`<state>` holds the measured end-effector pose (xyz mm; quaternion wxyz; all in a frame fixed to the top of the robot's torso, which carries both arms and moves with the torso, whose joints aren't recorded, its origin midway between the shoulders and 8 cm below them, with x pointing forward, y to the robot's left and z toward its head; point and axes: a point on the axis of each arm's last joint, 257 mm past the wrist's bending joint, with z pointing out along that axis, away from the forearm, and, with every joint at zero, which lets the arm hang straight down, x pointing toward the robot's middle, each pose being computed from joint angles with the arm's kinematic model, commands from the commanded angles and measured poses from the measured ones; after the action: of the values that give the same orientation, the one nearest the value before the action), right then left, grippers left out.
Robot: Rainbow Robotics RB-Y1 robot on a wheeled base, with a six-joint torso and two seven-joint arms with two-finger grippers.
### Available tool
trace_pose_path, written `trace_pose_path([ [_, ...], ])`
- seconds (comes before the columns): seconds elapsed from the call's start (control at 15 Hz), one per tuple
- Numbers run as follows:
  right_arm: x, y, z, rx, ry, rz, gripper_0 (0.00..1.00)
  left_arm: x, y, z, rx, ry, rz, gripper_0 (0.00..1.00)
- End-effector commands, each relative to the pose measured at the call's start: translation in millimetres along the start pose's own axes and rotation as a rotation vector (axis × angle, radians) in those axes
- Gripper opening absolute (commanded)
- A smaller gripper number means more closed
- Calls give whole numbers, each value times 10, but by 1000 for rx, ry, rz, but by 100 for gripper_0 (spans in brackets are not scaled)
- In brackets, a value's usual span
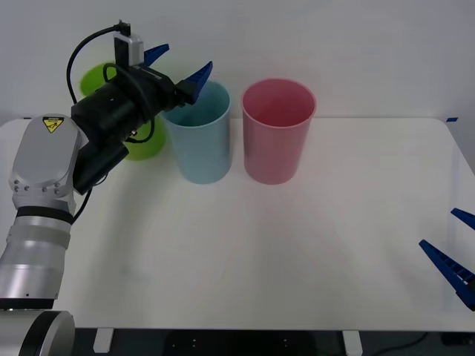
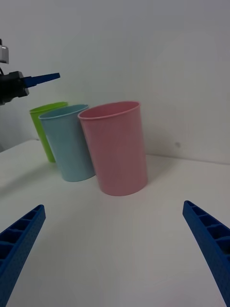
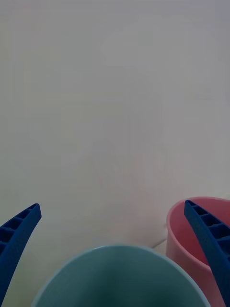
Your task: Grasp the object on the table and drop it into the matching bin: aluminum can to the light blue bin, PET bottle to the pink bin.
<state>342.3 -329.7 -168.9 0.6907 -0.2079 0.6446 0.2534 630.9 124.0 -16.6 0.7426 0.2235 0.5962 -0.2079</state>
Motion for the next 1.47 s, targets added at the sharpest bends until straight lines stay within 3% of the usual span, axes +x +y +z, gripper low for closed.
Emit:
trace_pose_path([
  [0.07,0,0,0,0,0,0,100,28,120,-187,7,-2,-26,100],
  [0.53,0,0,0,0,0,0,100,98,596,-1065,-11,-5,-59,100],
  [0.73,0,0,0,0,0,0,100,166,723,-1475,-23,9,-71,100],
  [1.0,0,0,0,0,0,0,100,238,891,-2086,-49,46,-51,100],
  [1.13,0,0,0,0,0,0,100,270,945,-2420,-64,82,-16,100],
  [1.47,0,0,0,0,0,0,100,434,964,-3233,-38,214,44,100],
])
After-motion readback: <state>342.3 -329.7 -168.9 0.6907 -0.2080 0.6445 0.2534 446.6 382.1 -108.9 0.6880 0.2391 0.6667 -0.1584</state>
